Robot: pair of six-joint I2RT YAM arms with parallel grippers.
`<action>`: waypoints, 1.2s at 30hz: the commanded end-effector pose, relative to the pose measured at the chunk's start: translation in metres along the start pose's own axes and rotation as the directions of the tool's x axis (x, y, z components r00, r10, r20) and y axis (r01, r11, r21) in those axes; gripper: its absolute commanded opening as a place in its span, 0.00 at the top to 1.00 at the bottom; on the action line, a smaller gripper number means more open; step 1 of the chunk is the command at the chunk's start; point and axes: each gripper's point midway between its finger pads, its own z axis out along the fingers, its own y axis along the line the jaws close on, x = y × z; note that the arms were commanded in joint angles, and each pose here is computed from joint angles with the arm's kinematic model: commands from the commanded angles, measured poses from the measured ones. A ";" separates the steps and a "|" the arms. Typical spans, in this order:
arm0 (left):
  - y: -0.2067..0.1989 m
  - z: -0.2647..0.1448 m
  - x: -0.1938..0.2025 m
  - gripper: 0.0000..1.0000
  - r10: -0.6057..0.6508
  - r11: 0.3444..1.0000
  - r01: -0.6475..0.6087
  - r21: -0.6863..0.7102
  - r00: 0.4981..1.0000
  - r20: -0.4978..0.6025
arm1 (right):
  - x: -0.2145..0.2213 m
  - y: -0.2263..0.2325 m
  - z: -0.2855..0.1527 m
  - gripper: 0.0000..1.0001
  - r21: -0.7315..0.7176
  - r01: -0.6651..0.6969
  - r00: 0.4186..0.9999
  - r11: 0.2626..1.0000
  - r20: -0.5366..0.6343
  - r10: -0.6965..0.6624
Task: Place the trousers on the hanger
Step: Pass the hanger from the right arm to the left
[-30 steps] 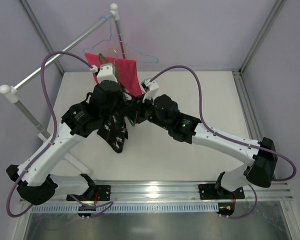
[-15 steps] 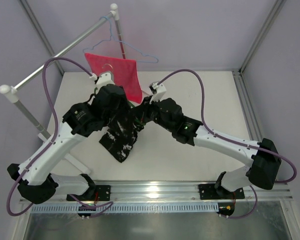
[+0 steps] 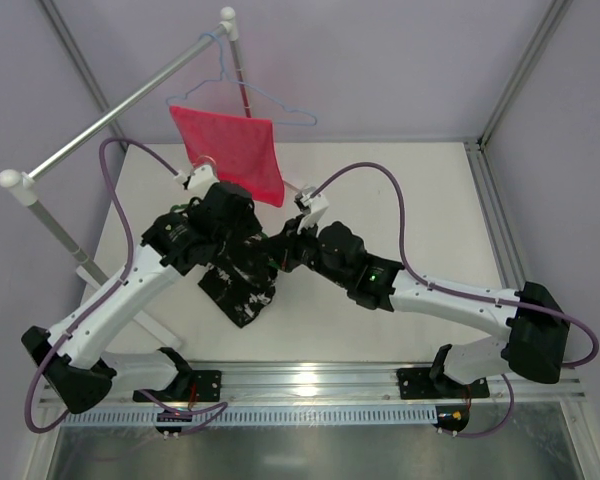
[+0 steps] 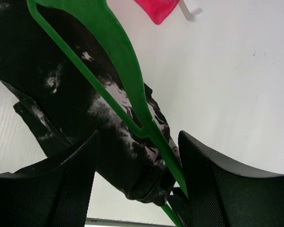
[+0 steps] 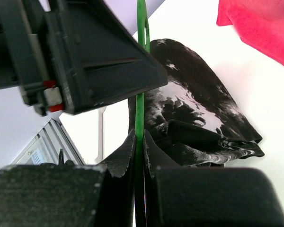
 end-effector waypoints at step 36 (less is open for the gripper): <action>-0.094 -0.084 -0.013 1.00 0.227 0.764 -0.220 0.606 0.972 0.067 | 0.025 -0.038 -0.126 0.23 -0.071 -0.049 0.997 0.996 0.050 0.053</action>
